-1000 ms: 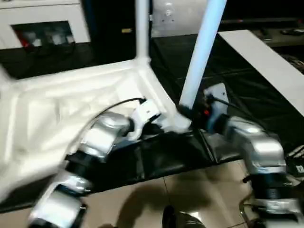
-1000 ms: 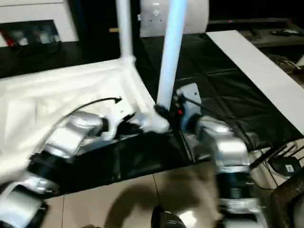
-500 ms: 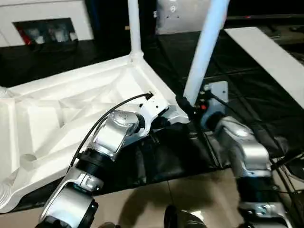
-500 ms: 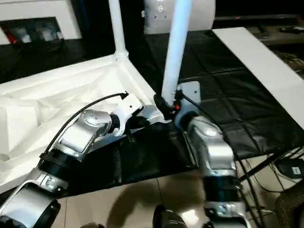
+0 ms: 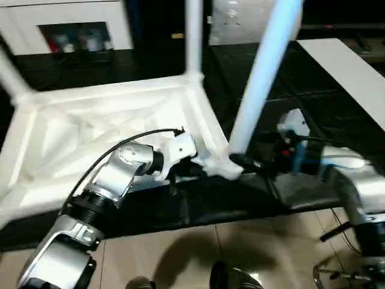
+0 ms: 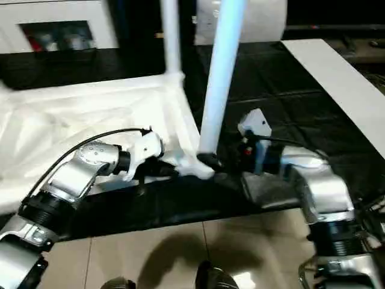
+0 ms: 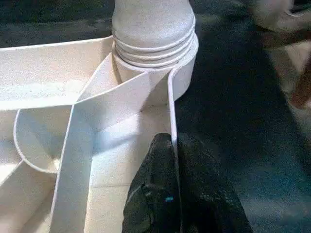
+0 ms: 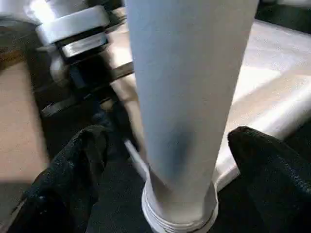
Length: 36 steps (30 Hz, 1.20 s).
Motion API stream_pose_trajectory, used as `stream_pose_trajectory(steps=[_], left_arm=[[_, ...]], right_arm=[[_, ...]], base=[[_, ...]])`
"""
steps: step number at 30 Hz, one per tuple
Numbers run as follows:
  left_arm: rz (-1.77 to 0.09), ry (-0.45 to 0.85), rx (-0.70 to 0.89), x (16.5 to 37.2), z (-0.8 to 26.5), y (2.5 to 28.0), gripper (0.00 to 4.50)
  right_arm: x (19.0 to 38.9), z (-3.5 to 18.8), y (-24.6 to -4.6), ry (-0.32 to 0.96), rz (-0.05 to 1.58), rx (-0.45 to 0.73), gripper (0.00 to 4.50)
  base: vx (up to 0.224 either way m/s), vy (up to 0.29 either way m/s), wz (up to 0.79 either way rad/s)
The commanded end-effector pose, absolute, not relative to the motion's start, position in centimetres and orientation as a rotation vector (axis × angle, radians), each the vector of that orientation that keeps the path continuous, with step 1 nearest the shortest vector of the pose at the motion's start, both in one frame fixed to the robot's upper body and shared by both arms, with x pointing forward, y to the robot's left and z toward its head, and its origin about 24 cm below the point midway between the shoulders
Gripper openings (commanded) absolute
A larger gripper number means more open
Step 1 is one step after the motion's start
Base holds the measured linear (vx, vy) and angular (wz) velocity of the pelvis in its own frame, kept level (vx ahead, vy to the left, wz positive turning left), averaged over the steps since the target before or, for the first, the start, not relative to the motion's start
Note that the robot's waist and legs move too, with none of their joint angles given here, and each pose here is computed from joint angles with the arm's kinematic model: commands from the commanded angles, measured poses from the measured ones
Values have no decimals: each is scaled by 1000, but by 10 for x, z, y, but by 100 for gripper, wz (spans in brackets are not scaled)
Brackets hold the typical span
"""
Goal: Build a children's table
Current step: Rotate leg to tighten
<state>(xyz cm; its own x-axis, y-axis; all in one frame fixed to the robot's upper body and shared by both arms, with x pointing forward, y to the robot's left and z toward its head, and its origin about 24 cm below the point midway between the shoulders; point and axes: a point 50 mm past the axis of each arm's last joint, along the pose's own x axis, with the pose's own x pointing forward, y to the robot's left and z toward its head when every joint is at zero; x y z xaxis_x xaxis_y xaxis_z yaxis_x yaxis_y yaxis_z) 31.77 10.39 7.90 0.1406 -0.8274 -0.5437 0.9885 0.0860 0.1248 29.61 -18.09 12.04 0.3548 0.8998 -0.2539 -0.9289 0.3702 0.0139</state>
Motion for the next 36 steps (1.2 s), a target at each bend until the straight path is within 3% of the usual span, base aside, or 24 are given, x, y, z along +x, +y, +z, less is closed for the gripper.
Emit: stream_pose_trajectory(steps=[1,3,4,12,21,25,27,31,36], left_arm=[[-1513,321,577,314,88,97,0],[-1578,337,626,310,87,101,0],[-1601,341,631,308,87,102,0],[-1705,347,672,305,91,106,0],[-1700,343,677,309,94,107,0],[-1682,344,643,309,94,107,0],[-1658,343,610,310,95,106,0],[-1555,330,504,315,97,100,0],[-1436,337,435,316,97,90,0]], right_arm=[[295,123,-182,241,1254,-151,432],[294,122,-183,274,1344,-124,432],[294,122,-183,280,1366,-117,405],[291,115,-177,375,1520,-79,342],[289,111,-171,386,1569,-79,273],[287,112,-168,368,1583,-31,253],[284,112,-166,360,1582,2,222],[282,114,-154,306,1504,62,215],[296,106,-137,264,1218,54,207]], base=[[0,0,0],[0,0,0],[0,0,0],[0,0,0],[0,0,0],[0,0,0],[0,0,0],[0,0,0],[0,0,0]])
